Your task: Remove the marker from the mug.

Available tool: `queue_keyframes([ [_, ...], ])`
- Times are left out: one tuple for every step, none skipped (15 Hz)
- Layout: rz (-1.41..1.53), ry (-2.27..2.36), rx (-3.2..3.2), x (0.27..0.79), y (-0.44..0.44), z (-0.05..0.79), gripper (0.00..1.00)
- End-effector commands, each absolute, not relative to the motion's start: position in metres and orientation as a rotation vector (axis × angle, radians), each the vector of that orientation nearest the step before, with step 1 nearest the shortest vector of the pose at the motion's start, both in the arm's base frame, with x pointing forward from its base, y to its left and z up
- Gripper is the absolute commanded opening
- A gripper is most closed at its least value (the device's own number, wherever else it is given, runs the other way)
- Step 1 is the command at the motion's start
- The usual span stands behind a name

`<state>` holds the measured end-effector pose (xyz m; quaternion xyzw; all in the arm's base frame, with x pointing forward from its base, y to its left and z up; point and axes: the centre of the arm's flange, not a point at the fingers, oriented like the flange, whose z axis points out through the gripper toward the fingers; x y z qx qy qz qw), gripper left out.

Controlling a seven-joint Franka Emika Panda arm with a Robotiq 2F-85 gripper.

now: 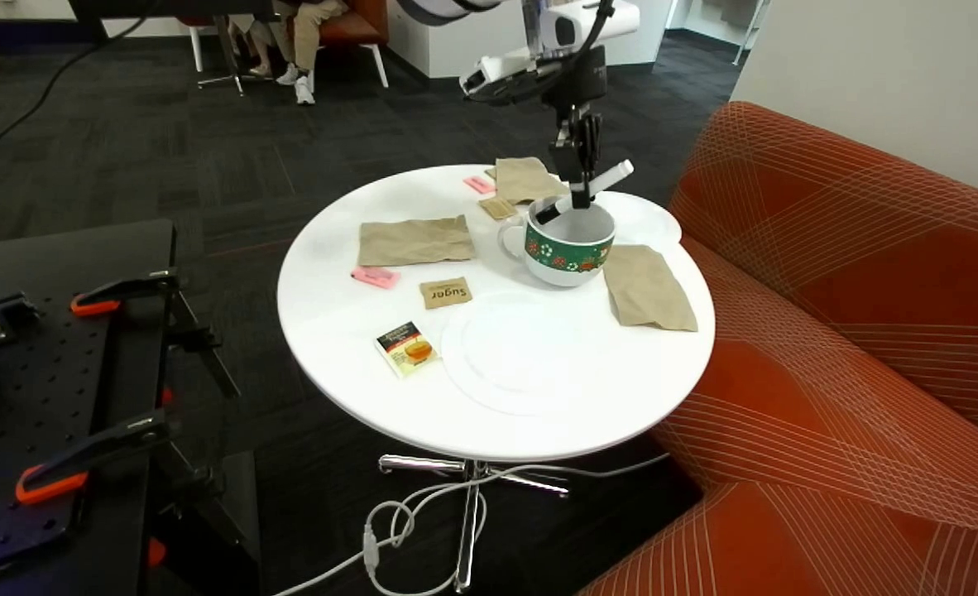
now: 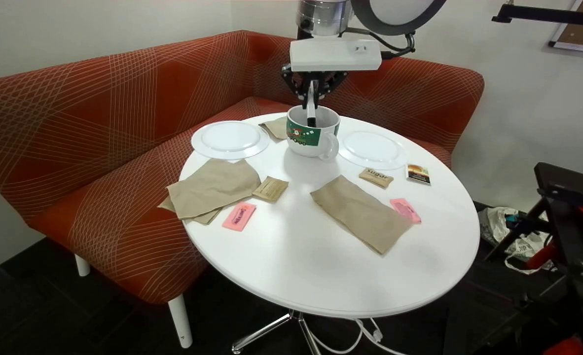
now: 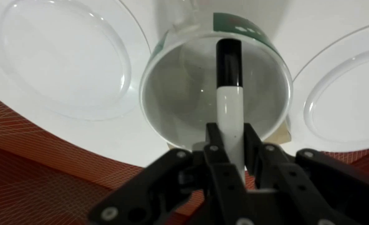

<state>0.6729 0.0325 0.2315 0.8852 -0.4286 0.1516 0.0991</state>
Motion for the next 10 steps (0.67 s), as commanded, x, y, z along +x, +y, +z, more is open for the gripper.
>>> queue_keyframes([
  [0.575, -1.324, 2.559, 0.639, 0.037, 0.279, 0.05],
  [0.601, -1.323, 2.559, 0.635, 0.04, 0.288, 0.05],
  [0.612, -1.324, 2.558, 0.631, 0.044, 0.297, 0.05],
  [0.613, -1.317, 2.574, 0.627, 0.048, 0.303, 0.05],
  [0.611, -1.292, 2.603, 0.623, 0.054, 0.308, 0.05],
  [0.615, -1.263, 2.63, 0.617, 0.06, 0.312, 0.05],
  [0.604, -1.23, 2.663, 0.611, 0.068, 0.317, 0.05],
  [0.589, -1.2, 2.689, 0.606, 0.075, 0.318, 0.05],
  [0.572, -1.167, 2.725, 0.602, 0.084, 0.318, 0.05],
  [0.548, -1.134, 2.76, 0.598, 0.093, 0.319, 0.05],
])
